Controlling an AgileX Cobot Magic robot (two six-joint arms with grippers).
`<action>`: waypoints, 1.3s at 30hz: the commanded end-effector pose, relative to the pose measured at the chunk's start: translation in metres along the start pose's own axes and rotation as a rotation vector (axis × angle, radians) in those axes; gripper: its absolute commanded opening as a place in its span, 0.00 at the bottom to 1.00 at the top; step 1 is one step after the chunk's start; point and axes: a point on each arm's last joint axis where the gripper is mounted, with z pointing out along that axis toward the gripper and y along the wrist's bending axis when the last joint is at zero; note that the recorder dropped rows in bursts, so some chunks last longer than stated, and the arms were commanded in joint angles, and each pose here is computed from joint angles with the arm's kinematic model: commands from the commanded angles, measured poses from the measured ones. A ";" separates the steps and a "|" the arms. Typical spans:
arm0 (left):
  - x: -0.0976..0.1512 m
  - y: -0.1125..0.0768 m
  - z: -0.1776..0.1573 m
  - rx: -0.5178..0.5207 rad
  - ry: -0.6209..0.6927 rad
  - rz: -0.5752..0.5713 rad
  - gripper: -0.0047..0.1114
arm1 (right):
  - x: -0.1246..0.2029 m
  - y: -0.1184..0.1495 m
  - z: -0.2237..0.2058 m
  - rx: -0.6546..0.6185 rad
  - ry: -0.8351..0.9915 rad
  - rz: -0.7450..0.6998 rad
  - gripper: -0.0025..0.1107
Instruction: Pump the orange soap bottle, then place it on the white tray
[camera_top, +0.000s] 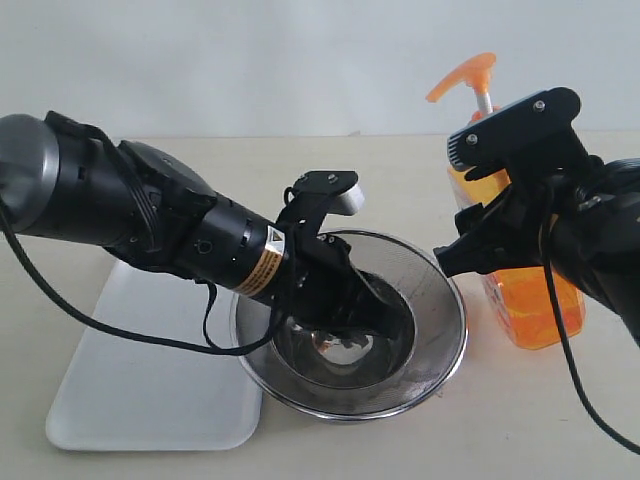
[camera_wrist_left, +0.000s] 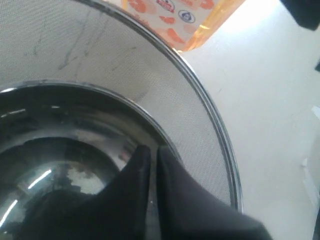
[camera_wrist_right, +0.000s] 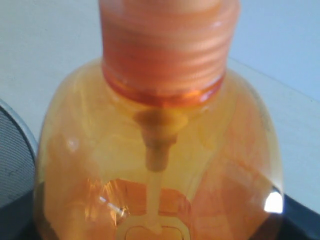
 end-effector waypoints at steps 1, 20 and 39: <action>-0.004 0.001 0.006 -0.001 -0.007 0.001 0.08 | -0.007 -0.006 -0.002 0.053 -0.040 -0.021 0.02; -0.013 0.011 0.029 0.020 0.002 0.000 0.08 | -0.007 -0.007 -0.002 0.057 -0.041 -0.021 0.02; -0.041 0.012 0.026 -0.022 -0.082 0.067 0.08 | -0.007 -0.007 -0.002 0.057 -0.041 -0.021 0.02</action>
